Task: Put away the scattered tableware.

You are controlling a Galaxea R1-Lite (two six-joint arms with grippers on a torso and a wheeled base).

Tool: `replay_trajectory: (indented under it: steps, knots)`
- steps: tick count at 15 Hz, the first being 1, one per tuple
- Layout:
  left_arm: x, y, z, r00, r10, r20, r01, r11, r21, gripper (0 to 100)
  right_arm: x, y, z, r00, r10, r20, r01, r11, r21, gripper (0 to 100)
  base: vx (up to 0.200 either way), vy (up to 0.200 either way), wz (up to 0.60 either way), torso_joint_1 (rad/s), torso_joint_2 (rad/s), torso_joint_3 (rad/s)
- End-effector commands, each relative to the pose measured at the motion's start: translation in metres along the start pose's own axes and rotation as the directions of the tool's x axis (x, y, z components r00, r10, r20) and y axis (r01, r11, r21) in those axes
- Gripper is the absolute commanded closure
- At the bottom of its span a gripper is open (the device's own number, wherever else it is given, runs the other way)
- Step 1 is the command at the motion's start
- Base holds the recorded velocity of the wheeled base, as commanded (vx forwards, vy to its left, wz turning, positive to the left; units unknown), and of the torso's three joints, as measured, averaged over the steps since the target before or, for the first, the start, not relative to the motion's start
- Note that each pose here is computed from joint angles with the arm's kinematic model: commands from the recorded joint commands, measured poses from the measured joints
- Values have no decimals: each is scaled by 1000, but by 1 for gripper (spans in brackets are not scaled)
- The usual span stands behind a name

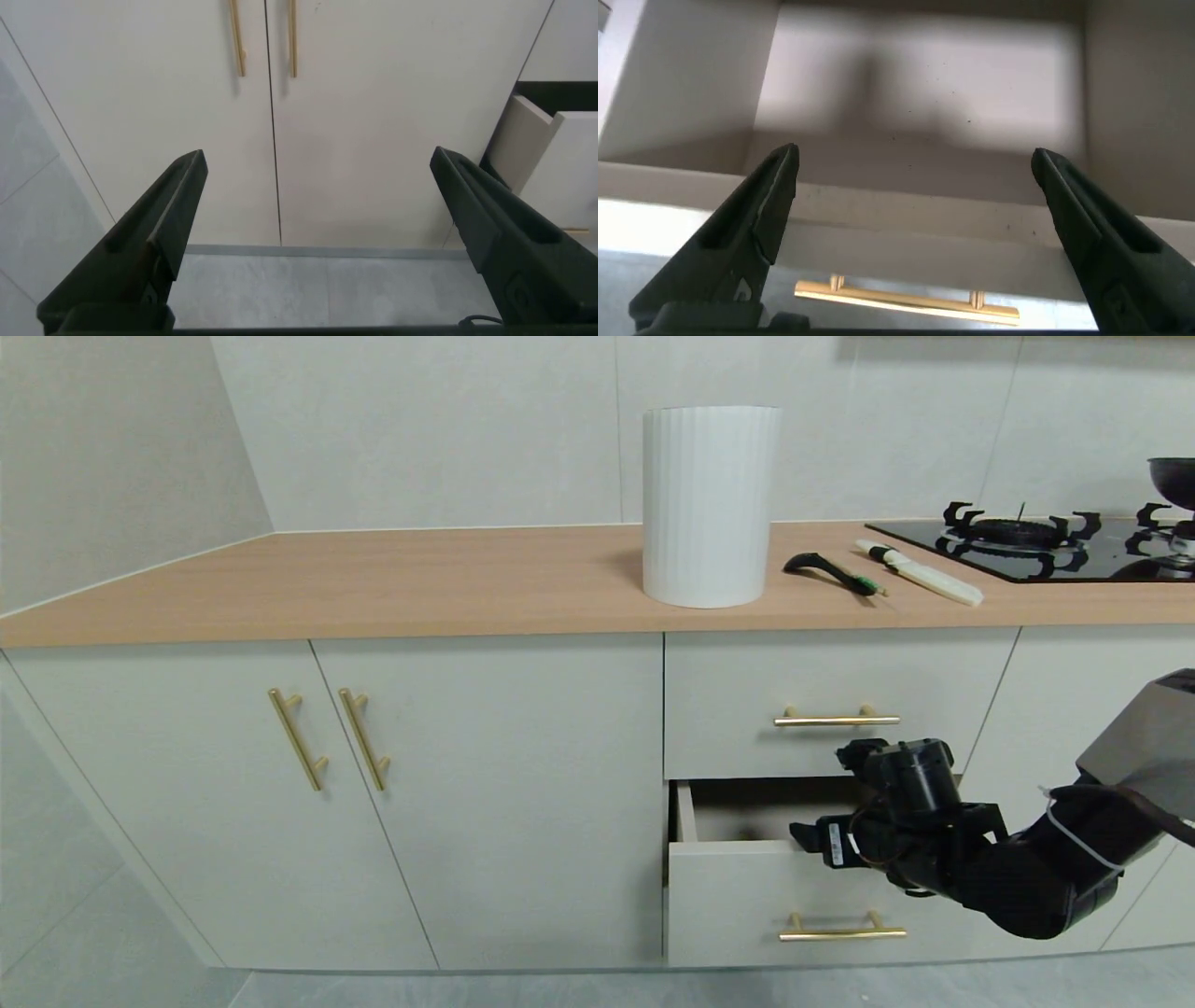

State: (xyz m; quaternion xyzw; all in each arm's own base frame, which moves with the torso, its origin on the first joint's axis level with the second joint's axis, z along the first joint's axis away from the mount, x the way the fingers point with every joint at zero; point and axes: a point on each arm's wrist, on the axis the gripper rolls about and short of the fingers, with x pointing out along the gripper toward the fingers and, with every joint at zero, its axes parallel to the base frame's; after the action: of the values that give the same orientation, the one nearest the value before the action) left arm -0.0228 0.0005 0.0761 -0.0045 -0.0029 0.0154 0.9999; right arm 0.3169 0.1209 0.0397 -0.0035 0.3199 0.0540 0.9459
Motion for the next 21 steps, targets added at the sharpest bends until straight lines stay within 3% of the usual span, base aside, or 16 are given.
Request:
replay_trajectory:
  steps: [1,9,18,21]
  knots:
    - [0,0,0,1000,1,0,-1,1000,0,0,-2,0,0,1000,1,-1,-1,1000,-5,0,0,0,0,0,0,0]
    - [0,0,0,1000,0,0,0,1000,0,0,-26,-4,4,995,4,-96,-6,1000,-28,0,0,0,0,0,0,0]
    - [0,0,0,1000,1,0,-1,1000,0,0,-53,-6,0,976,-6,-217,-27,989,-147,0,0,0,0,0,0,0]
    - [0,0,0,1000,1,0,-1,1000,0,0,-72,-7,-4,952,0,-305,-66,976,-207,0,0,0,0,0,0,0]
